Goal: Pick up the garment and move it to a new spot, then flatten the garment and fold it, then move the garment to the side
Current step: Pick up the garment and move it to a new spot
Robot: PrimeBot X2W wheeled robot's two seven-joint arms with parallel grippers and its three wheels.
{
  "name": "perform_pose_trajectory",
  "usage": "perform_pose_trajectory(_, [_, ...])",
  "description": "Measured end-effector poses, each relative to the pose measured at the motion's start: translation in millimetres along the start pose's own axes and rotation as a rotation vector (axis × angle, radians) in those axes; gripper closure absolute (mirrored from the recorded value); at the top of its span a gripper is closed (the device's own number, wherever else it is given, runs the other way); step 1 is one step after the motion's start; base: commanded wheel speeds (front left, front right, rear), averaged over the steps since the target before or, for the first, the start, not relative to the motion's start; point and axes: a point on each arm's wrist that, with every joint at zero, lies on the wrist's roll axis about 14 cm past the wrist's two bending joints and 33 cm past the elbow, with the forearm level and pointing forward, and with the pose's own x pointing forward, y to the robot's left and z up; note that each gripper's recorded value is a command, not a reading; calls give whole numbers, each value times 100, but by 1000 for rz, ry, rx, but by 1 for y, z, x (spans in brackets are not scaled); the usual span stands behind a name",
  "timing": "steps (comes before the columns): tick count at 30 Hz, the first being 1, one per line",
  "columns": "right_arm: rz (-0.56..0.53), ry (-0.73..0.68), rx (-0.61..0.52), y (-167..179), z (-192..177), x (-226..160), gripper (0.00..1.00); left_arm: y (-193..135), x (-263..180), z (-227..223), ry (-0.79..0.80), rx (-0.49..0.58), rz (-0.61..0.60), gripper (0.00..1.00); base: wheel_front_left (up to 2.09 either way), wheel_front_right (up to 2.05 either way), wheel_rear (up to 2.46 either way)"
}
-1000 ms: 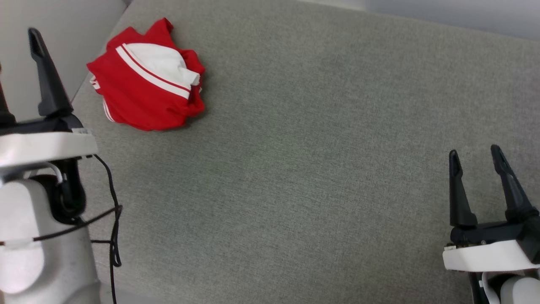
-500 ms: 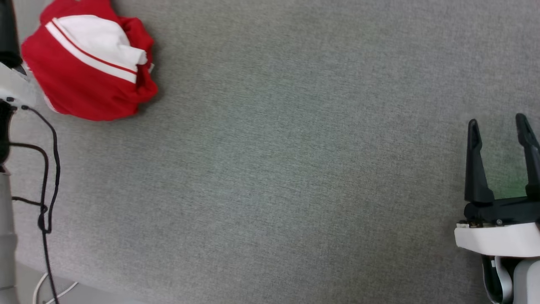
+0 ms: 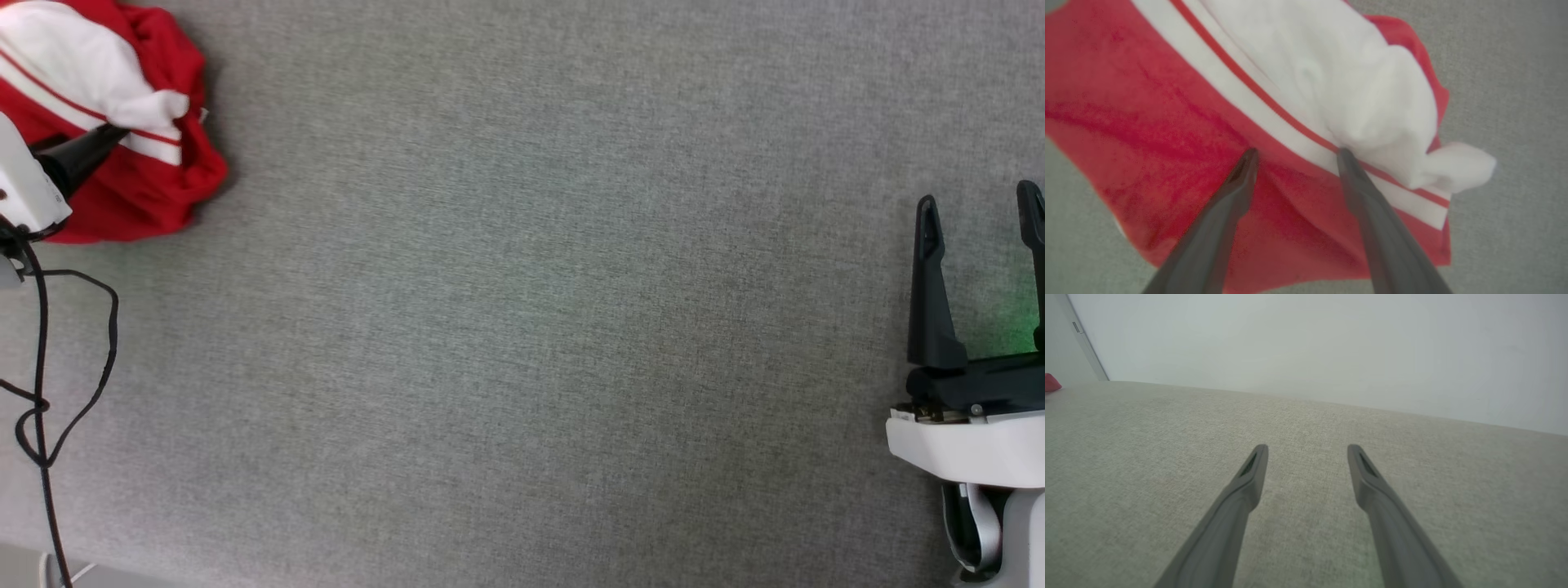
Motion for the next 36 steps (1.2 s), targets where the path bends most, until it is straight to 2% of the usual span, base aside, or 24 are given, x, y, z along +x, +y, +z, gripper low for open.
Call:
perform_pose_trajectory(3, [-11,17,-6,-5,-8,-1,0,1,13,-18,110,-34,-4,0,0,0,0])
perform_pose_trajectory(8, [-21,31,-8,-9,-16,-1,0,4,29,-34,209,-24,14,0,0,0,0])
perform_pose_trajectory(9, [-23,33,-9,-10,-17,-1,0,2,31,-35,218,-25,11,37,0,0,0])
perform_pose_trajectory(10, [-24,34,-9,-11,-18,-1,0,2,33,-36,225,-21,11,100,0,0,0])
perform_pose_trajectory(17, [-24,23,-7,-10,-9,-2,0,5,25,-19,144,45,35,100,0,0,0])
perform_pose_trajectory(22, [-23,-13,7,-8,11,-4,0,3,-4,30,-6,139,46,100,0,0,0])
perform_pose_trajectory(26, [-20,-45,24,-5,30,-8,0,-12,-37,72,-135,249,30,100,0,0,0])
perform_pose_trajectory(30, [-25,-70,37,-5,47,-16,0,-40,-68,102,-241,370,-9,100,0,0,0])
perform_pose_trajectory(36, [-53,-99,41,-13,69,-32,0,-120,-98,123,-371,548,-153,100,0,0,0])
